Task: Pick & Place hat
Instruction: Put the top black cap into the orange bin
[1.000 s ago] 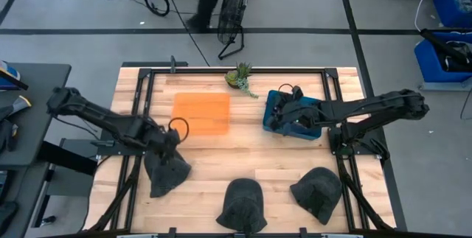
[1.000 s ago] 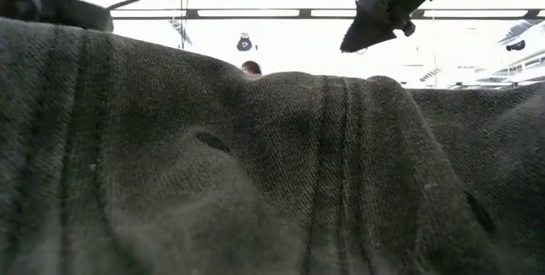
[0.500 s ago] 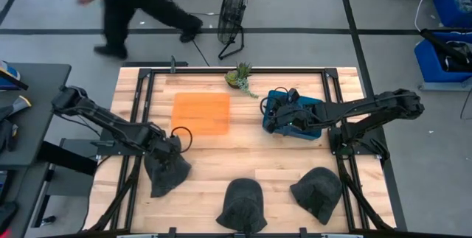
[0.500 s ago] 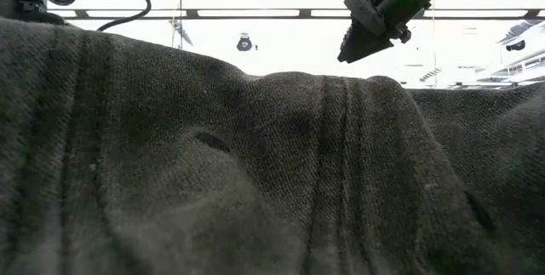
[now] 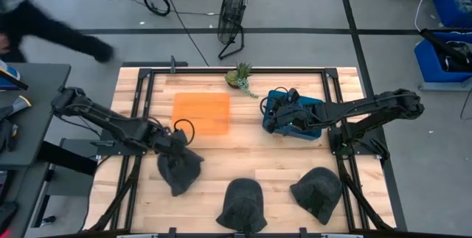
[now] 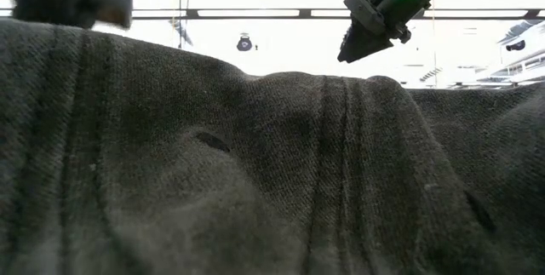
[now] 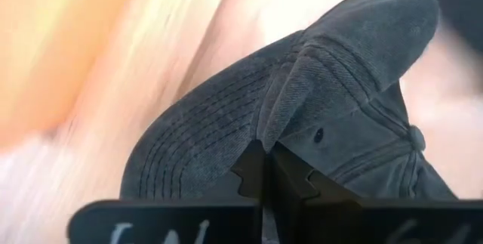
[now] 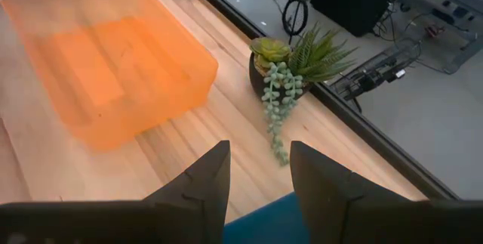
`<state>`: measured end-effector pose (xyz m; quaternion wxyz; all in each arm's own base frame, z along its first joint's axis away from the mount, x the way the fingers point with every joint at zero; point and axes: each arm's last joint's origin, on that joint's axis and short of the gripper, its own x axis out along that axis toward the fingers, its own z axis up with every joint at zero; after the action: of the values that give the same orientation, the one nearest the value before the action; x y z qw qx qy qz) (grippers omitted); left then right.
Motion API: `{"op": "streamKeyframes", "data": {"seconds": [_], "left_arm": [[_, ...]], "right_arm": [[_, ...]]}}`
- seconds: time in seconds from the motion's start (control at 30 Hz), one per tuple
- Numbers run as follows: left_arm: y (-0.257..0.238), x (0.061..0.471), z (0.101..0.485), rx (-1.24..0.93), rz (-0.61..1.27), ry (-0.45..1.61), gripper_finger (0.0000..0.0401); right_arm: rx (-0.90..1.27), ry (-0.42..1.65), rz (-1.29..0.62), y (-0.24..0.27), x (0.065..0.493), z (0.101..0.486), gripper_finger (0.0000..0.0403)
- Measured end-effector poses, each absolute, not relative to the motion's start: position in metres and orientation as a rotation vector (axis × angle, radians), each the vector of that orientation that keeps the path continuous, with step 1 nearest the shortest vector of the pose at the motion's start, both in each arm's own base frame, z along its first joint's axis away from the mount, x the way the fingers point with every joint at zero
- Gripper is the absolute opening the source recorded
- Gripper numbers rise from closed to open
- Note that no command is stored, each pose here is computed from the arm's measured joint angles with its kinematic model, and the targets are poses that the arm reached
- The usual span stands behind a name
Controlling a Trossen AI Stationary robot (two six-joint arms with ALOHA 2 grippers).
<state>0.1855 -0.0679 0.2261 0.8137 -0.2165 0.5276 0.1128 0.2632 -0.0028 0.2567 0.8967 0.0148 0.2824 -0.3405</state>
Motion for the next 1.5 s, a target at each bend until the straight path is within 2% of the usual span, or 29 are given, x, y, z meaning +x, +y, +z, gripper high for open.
{"op": "streamKeyframes", "data": {"seconds": [0.1, 0.3, 0.5, 0.8, 1.23, 1.5], "left_arm": [[-0.065, 0.197, 0.259, -0.422, 0.237, 1.004, 0.0007], [-0.040, 0.213, 0.316, -0.285, 0.412, 0.725, 0.0019], [0.002, 0.221, 0.332, -0.322, 0.545, 0.644, 0.0010], [0.069, 0.229, 0.305, -0.379, 0.837, 0.764, 0.0016], [0.107, 0.265, 0.235, -0.415, 0.876, 1.079, 0.0021], [0.111, 0.267, 0.214, -0.371, 0.919, 1.217, 0.0023]], "right_arm": [[0.031, 0.585, -0.705, -0.003, 0.263, 0.257, 0.0144], [0.031, 0.585, -0.705, -0.003, 0.263, 0.257, 0.0144], [0.069, 0.570, -0.717, -0.003, 0.263, 0.257, 0.0144], [0.083, 0.565, -0.722, -0.003, 0.263, 0.257, 0.0144], [0.082, 0.567, -0.722, -0.003, 0.263, 0.257, 0.0144], [0.082, 0.567, -0.722, -0.003, 0.263, 0.257, 0.0144]]}}
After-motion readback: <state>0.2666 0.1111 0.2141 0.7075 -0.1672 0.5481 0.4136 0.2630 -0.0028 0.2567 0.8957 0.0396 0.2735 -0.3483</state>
